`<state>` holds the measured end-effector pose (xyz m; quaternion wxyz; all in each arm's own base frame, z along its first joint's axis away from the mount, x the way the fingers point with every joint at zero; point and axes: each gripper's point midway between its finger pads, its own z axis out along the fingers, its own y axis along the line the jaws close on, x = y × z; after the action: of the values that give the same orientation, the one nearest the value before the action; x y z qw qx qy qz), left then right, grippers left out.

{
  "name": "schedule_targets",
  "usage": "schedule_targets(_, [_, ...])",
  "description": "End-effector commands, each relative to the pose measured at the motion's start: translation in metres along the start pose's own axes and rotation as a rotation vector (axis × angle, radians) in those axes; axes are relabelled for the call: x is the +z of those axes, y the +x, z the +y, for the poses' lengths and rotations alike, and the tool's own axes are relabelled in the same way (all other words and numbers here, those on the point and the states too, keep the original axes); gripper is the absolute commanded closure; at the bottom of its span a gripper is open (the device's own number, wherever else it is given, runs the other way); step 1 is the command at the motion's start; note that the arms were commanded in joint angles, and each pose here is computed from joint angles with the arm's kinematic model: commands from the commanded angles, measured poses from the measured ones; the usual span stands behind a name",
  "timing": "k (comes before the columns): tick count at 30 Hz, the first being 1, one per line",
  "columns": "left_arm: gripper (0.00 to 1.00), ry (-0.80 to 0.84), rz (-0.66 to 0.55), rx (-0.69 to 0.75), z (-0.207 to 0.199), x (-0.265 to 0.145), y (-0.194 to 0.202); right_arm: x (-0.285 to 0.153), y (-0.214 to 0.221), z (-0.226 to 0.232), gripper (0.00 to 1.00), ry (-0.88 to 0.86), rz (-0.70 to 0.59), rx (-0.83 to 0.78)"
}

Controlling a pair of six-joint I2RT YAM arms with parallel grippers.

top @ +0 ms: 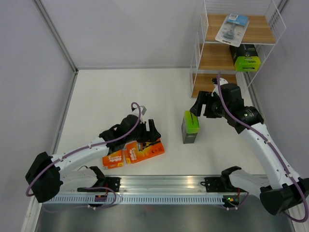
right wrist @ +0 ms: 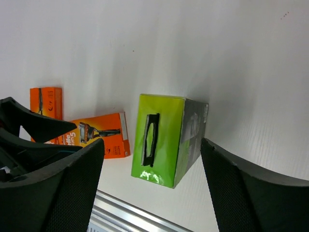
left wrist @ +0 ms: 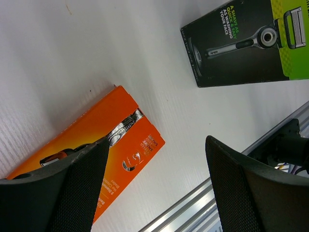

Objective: Place and organize the shaving razors onto the shelf

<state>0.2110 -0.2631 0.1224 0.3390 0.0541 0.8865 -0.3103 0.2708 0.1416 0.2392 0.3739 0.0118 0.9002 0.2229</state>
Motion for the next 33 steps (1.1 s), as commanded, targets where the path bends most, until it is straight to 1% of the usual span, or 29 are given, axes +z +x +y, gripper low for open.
schedule_targets(1, [0.14, 0.051, -0.040, 0.013, -0.020, 0.003, -0.021, -0.016, -0.012, 0.014, 0.12, -0.051, -0.020, -0.042])
schedule_targets(3, [0.14, 0.049, -0.034, 0.010, -0.020, 0.006, -0.020, -0.019, -0.012, 0.014, 0.05, -0.046, -0.016, -0.046])
schedule_targets(5, [0.15, 0.059, -0.004, 0.009, -0.021, 0.010, -0.014, -0.023, -0.013, 0.016, 0.02, -0.038, -0.007, -0.075])
schedule_targets(10, [0.15, 0.035, 0.003, -0.027, -0.013, 0.013, -0.006, -0.019, -0.001, 0.000, 0.02, 0.080, 0.040, -0.113])
schedule_targets(13, [0.15, 0.027, 0.010, -0.033, -0.009, 0.013, -0.001, -0.012, 0.001, 0.004, 0.02, 0.089, 0.050, -0.109])
schedule_targets(15, [0.15, 0.016, 0.019, -0.033, -0.005, 0.012, 0.003, -0.005, 0.007, 0.006, 0.02, 0.133, 0.085, -0.129])
schedule_targets(16, [0.15, 0.007, 0.029, -0.035, -0.003, 0.011, 0.006, 0.002, 0.008, 0.000, 0.02, 0.188, 0.095, -0.139])
schedule_targets(17, [0.15, -0.016, 0.017, -0.038, 0.002, 0.012, 0.005, 0.001, 0.009, -0.001, 0.02, 0.215, 0.104, -0.145])
schedule_targets(22, [0.15, -0.059, 0.031, -0.055, 0.013, 0.008, 0.013, 0.006, 0.013, 0.010, 0.02, 0.203, 0.091, -0.129])
schedule_targets(26, [0.15, -0.075, 0.022, -0.074, 0.020, 0.004, 0.017, 0.008, 0.021, 0.003, 0.02, 0.270, 0.107, -0.145])
schedule_targets(33, [0.15, -0.088, 0.021, -0.069, 0.024, 0.000, 0.018, 0.021, 0.040, 0.012, 0.04, 0.245, 0.137, -0.121])
